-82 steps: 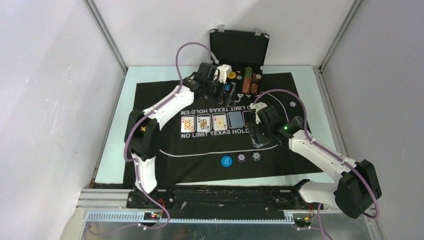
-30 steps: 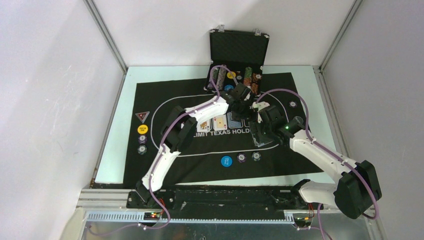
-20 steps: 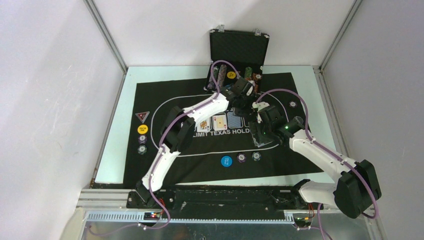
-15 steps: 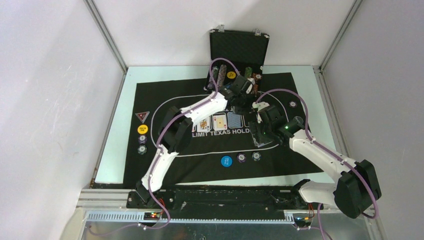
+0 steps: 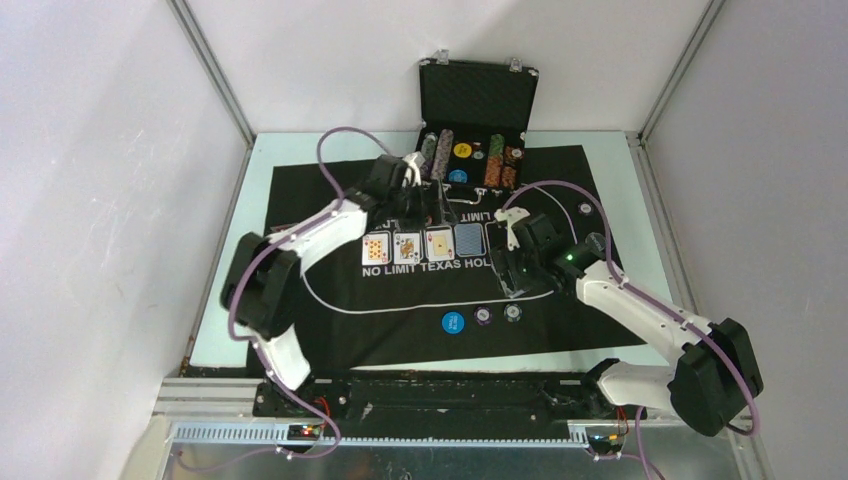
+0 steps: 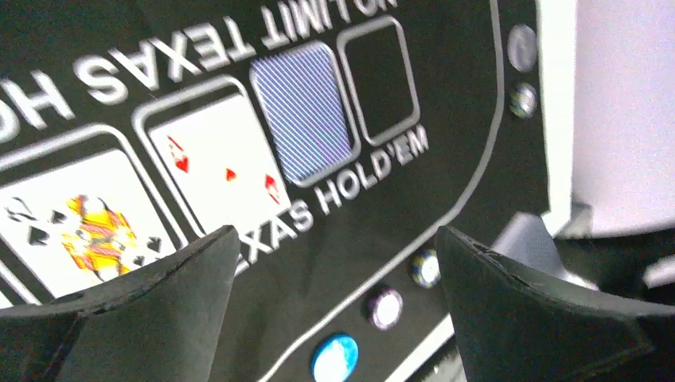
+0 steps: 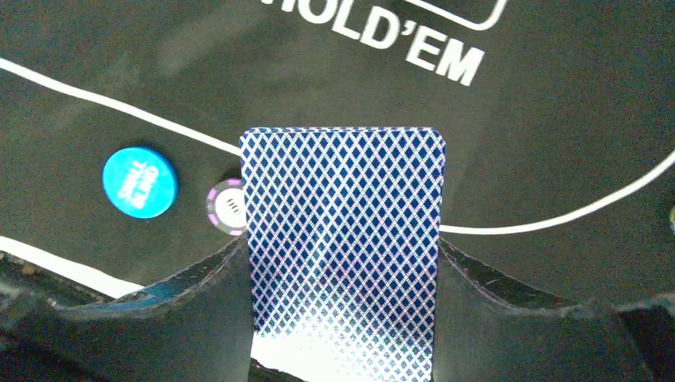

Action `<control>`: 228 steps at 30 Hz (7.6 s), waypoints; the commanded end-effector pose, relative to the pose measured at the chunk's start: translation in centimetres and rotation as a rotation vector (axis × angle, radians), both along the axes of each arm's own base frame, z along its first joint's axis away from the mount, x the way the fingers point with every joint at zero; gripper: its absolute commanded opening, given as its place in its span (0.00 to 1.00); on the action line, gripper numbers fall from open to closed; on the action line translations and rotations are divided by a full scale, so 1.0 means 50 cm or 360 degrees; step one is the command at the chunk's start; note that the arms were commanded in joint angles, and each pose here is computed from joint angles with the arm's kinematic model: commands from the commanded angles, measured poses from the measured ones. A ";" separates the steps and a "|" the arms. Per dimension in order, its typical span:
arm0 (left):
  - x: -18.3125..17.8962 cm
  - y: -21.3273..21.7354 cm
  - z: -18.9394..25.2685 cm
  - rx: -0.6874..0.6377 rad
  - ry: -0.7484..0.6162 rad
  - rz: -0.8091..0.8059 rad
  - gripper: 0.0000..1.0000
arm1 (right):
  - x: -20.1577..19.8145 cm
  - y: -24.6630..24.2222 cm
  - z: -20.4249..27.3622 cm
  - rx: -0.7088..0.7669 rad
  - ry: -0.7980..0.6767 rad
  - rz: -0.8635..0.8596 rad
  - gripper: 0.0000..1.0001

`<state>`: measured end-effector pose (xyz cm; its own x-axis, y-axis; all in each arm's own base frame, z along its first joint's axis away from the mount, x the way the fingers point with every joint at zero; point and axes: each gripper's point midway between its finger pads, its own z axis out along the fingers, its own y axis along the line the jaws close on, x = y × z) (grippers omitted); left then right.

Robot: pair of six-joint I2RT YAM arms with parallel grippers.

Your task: Distribute texas hold em gaming equipment

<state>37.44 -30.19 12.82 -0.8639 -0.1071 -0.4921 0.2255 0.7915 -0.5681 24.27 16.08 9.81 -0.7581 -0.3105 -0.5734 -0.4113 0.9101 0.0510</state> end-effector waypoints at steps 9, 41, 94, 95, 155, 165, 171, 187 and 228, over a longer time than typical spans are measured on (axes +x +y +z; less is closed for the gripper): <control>-0.216 -0.086 0.100 -0.0729 -0.0093 -0.0583 1.00 | -0.028 0.099 0.021 0.0167 -0.0048 0.0384 0.00; -0.298 -0.180 -0.004 -0.0580 0.0146 -0.0851 1.00 | -0.049 0.114 0.066 0.0288 -0.0121 0.0460 0.00; -0.245 -0.121 0.065 -0.0272 -0.0145 -0.0752 0.41 | -0.052 0.110 0.079 0.0317 -0.0158 0.0453 0.00; -0.244 -0.120 0.069 -0.0272 -0.0156 -0.0751 0.40 | -0.052 0.110 0.079 0.0316 -0.0159 0.0453 0.00; -0.076 -0.195 -0.037 0.0034 -0.0242 -0.1297 0.00 | 0.051 -0.071 0.091 0.0042 -0.0416 -0.0365 0.00; -0.011 -0.251 -0.105 0.0158 -0.0250 -0.1369 0.00 | 0.052 -0.071 0.086 0.0049 -0.0401 -0.0360 0.00; 0.039 -0.251 -0.129 0.0326 -0.0326 -0.1285 0.00 | 0.053 -0.071 0.085 0.0046 -0.0399 -0.0363 0.00; 0.079 -0.261 -0.139 0.0680 -0.0570 -0.1260 0.05 | 0.054 -0.070 0.075 0.0034 -0.0373 -0.0360 0.00; 0.127 -0.260 -0.117 0.0842 -0.0678 -0.1015 0.44 | 0.051 -0.064 0.071 0.0041 -0.0356 -0.0333 0.00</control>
<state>42.31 -42.30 4.47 -0.4700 0.6681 -0.5769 0.8257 0.5638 -0.0198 25.72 12.19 12.28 -0.6944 -0.1751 -0.6980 -0.2247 0.9742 -0.0208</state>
